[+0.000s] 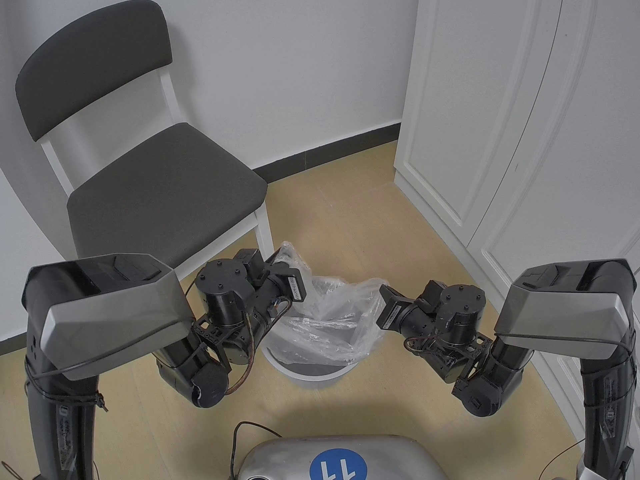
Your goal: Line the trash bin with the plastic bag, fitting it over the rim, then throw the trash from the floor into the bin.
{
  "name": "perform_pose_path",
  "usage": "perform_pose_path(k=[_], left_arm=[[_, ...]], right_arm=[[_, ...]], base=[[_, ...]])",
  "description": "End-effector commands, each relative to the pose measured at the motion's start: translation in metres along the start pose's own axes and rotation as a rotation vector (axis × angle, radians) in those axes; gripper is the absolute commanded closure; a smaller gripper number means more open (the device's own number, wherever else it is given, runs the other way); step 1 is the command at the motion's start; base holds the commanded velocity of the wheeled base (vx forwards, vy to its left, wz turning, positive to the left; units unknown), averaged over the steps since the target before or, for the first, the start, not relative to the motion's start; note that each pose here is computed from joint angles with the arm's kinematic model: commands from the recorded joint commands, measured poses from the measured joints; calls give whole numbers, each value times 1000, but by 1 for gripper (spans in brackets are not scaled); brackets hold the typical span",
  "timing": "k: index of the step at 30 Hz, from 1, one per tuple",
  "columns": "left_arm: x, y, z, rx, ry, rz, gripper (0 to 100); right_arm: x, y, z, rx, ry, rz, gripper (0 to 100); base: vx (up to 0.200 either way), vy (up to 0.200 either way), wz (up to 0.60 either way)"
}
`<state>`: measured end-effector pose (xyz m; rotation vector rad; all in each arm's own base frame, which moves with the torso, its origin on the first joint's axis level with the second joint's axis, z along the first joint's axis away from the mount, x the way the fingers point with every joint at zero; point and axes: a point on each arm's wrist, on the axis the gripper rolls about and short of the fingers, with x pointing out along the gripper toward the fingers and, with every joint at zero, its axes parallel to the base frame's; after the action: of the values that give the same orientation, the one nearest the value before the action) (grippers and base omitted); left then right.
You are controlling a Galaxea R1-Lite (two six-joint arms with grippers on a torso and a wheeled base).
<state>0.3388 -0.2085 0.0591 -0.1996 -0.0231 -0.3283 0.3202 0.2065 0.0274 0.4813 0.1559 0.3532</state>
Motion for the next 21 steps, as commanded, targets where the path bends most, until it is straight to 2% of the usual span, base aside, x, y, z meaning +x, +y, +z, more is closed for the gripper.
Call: perform_pose_path(k=[1, 6, 7, 13, 16, 21], left_arm=[[14, 12, -29, 4, 35, 32, 100], [20, 9, -37, -38, 32, 26, 100], [23, 5, -41, -74, 30, 15, 100], [31, -12, -61, -170, 28, -4, 100], [34, -10, -74, -173, 42, 11, 100], [40, -5, -85, -174, 43, 27, 100]], right_arm=[[7, -3, -16, 47, 13, 3, 100], [14, -5, -24, 54, 14, -4, 100], [15, -2, -22, 58, -1, 0, 100], [28, 34, -19, 73, -57, 120, 100], [33, 46, -27, 74, -64, 155, 100], [33, 42, -42, 58, -29, 145, 100]], base=[[0, 0, 0], [0, 0, 0], [0, 0, 0], [0, 0, 0], [0, 0, 0], [0, 0, 0]])
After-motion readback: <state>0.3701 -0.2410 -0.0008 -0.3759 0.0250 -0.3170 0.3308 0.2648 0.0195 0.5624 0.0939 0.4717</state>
